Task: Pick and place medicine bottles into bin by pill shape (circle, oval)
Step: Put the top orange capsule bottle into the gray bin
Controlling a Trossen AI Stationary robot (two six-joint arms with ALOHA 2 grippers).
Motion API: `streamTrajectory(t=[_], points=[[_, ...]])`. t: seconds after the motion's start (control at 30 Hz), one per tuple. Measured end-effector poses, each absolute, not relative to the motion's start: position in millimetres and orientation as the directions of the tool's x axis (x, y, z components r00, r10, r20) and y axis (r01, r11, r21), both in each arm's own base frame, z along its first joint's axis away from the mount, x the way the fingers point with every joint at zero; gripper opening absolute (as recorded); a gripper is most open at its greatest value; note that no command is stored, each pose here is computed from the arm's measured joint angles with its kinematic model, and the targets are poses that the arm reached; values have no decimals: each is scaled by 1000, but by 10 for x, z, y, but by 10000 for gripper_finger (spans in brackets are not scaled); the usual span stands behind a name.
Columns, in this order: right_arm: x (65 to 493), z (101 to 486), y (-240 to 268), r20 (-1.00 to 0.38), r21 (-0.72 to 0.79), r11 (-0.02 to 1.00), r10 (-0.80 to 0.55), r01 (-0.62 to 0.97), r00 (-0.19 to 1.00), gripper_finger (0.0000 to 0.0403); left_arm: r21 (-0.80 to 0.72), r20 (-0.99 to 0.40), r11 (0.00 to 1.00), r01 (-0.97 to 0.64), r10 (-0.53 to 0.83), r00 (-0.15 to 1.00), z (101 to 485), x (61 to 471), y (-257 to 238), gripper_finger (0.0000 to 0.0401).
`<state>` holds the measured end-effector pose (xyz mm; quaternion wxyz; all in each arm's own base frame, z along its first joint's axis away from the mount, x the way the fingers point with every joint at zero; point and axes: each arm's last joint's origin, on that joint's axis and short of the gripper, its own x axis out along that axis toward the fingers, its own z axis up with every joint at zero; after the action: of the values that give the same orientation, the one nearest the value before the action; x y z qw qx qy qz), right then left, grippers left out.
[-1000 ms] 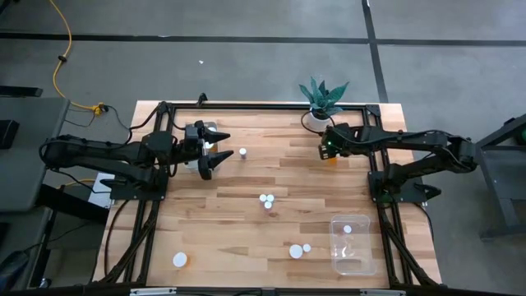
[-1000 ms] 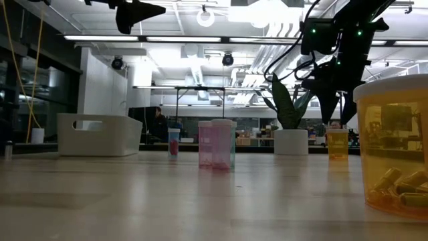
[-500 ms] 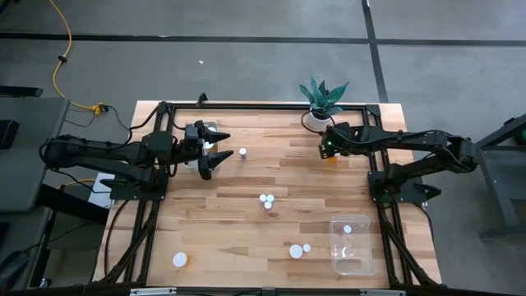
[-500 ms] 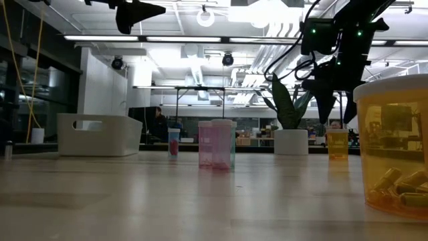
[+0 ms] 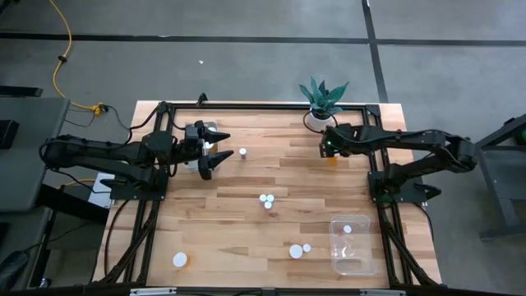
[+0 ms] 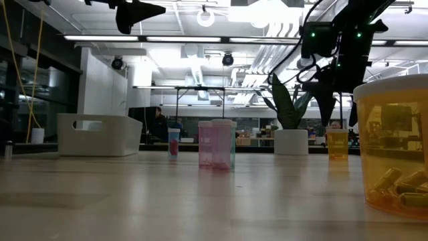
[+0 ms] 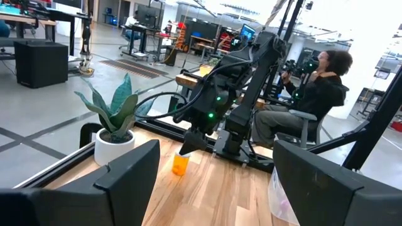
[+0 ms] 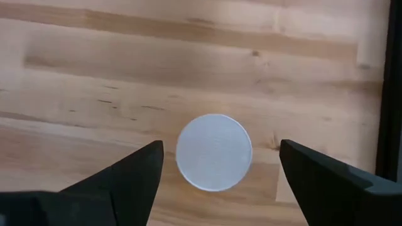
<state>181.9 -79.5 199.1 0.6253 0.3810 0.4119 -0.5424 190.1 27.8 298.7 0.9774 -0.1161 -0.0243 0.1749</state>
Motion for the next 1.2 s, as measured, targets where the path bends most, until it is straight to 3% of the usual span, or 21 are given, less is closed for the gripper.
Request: streamTrajectory(t=[0.33,0.67,1.0,1.2], points=[[1881,1832,-876,-948,-24,101,-319,995,9,312,-235,7,912,-336,348,938,2987,1902,279,298],[1965,1755,-926,-957,11,131,-286,991,48,306,-235,7,912,-336,348,938,2987,1902,279,298],[1948,1751,-944,-960,-2,137,-279,991,37,218,-235,7,912,-337,348,938,2987,1902,279,298],[2018,1879,-930,-954,12,230,-288,973,80,182,-232,2,912,-338,348,938,2982,1902,279,298]])
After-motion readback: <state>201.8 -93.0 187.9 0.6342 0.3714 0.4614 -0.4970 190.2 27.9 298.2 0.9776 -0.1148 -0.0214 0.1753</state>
